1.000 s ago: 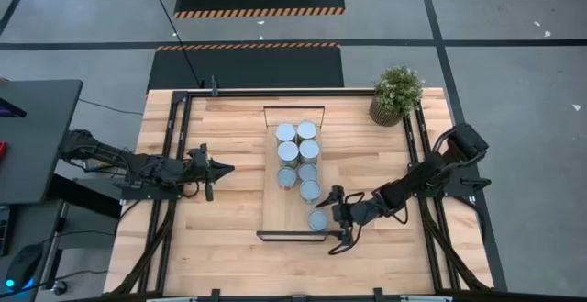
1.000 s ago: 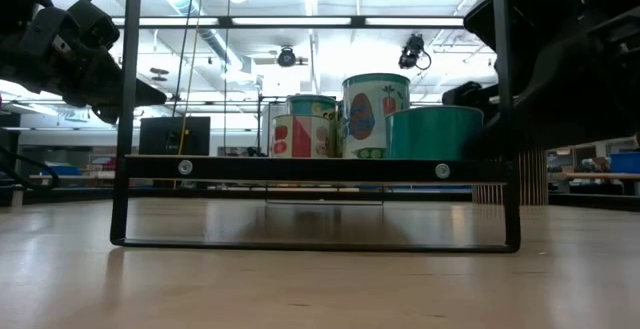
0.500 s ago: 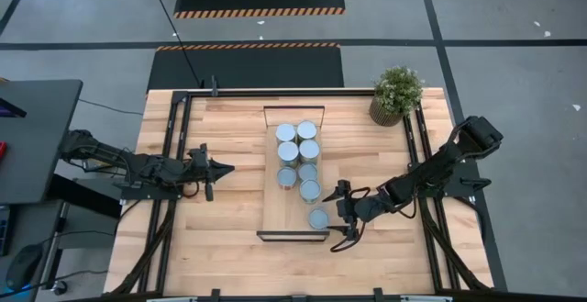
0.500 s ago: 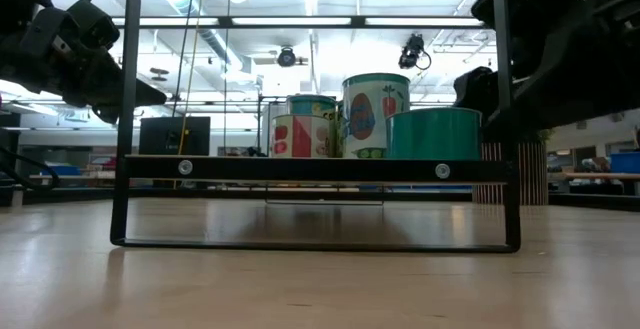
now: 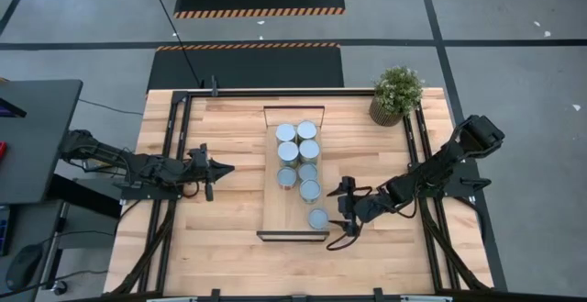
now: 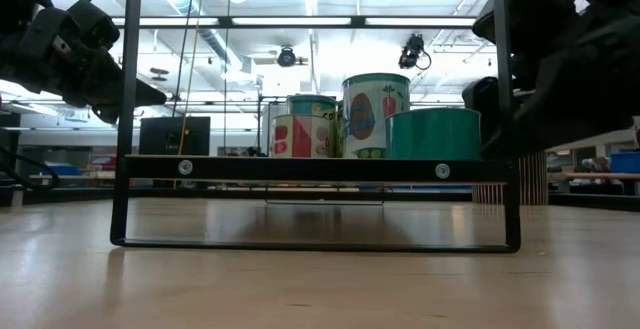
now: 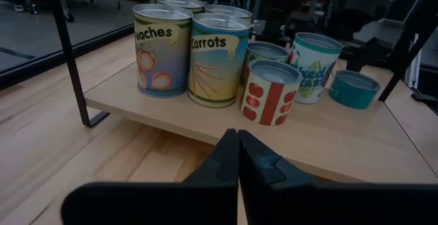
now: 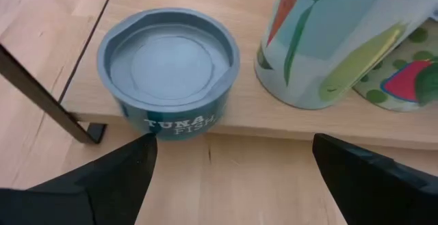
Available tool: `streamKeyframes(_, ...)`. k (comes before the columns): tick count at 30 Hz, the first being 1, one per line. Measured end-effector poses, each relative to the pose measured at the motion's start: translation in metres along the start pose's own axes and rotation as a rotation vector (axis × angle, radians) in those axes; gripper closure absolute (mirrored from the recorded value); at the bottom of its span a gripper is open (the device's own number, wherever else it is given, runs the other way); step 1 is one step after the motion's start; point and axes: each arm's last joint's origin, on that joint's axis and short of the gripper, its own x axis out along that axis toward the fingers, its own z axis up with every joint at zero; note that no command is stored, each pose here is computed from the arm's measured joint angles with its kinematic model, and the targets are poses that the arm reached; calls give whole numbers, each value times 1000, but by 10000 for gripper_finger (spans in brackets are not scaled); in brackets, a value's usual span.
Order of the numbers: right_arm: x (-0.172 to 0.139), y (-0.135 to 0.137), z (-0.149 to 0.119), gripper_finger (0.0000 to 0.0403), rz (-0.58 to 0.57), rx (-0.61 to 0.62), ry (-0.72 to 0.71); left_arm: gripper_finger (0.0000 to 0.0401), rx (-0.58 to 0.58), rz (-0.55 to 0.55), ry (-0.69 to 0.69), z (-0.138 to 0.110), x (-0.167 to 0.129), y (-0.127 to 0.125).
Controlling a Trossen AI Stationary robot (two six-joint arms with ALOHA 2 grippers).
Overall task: Pick and place cans onto a shelf
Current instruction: Put the canned tuna on the shelf, then return to Home Position
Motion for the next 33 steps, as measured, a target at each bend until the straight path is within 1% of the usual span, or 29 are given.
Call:
streamKeyframes(4,2,-5,3,3,-37,37,-28,396,1,1,0,0,0,0)
streamKeyframes(7,3,-7,7,3,-41,76,-57,396,2,2,0,0,0,0)
streamKeyframes(13,3,-8,7,3,-43,111,-59,396,-2,3,-1,0,0,0)
streamKeyframes(23,4,-11,11,3,-66,136,-92,396,11,9,-2,0,0,0)
streamKeyframes(29,3,-12,8,3,-64,97,-56,396,-5,8,-2,0,0,0)
streamKeyframes(33,-5,-16,7,3,-76,89,-9,396,-11,8,-1,0,0,0)
